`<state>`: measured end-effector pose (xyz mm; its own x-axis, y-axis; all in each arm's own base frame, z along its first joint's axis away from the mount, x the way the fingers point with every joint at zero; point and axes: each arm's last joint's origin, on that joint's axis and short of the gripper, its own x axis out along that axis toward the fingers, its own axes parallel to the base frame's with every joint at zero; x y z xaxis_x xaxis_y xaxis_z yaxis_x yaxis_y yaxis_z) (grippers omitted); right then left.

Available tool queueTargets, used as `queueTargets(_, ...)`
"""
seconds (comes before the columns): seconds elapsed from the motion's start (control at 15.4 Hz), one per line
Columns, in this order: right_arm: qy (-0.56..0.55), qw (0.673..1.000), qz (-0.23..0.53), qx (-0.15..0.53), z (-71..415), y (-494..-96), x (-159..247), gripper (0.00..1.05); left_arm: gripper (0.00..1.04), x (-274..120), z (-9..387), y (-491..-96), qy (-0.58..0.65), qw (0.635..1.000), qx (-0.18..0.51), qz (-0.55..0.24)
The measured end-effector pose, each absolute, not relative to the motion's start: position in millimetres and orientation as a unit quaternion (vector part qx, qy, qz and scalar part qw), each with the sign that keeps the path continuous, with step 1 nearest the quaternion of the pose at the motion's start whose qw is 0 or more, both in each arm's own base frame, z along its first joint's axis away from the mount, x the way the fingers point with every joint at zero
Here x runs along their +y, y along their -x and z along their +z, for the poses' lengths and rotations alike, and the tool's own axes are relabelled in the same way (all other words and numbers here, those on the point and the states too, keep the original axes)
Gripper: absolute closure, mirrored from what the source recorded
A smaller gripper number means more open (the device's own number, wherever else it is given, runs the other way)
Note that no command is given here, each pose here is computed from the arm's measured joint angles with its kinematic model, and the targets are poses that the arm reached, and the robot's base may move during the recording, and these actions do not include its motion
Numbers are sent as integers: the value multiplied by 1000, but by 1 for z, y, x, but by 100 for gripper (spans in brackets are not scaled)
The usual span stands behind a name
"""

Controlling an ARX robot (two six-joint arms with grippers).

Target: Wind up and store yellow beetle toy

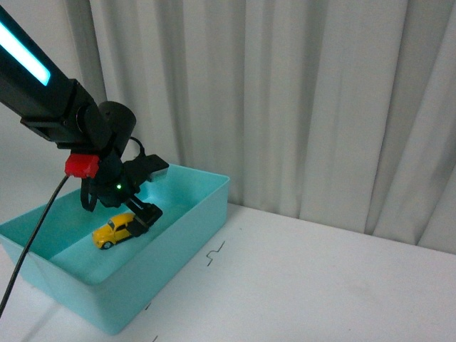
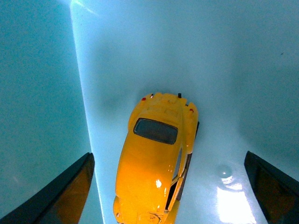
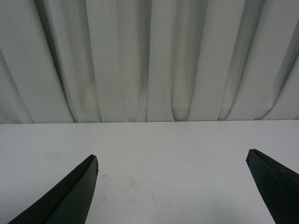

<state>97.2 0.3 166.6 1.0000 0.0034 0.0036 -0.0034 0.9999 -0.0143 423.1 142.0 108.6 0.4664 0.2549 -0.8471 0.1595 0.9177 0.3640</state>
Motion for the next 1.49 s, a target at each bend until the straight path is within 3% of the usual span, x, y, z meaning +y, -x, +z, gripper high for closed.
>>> queueTargets(0.19,7,1000,2,-2,167,-97,0,7,7,135,162,-417,-197,880,432,22)
queueTargets(0.39,7,1000,2,-2,167,-97,0,7,7,119,231,-378,-196,921,338,7)
queueTargets(0.45,7,1000,2,-2,167,-97,0,7,14,114,243,-365,-178,959,218,10)
queueTargets(0.52,7,1000,2,-1,167,-97,0,7,28,96,252,-330,-121,987,101,2)
queueTargets(0.58,7,1000,2,-2,167,-97,0,7,44,74,259,-295,-72,997,10,1)
queueTargets(0.65,7,1000,2,-2,167,-97,0,7,61,57,251,-270,-41,999,-32,0)
queueTargets(0.78,7,1000,2,-2,167,-97,0,7,84,41,214,-245,-10,1000,13,-5)
queueTargets(0.91,7,1000,2,-2,167,-97,0,7,103,31,204,-222,-3,1000,7,4)
queueTargets(1.49,7,1000,2,-2,167,-97,0,7,103,-1,178,-160,-3,1000,7,-8)
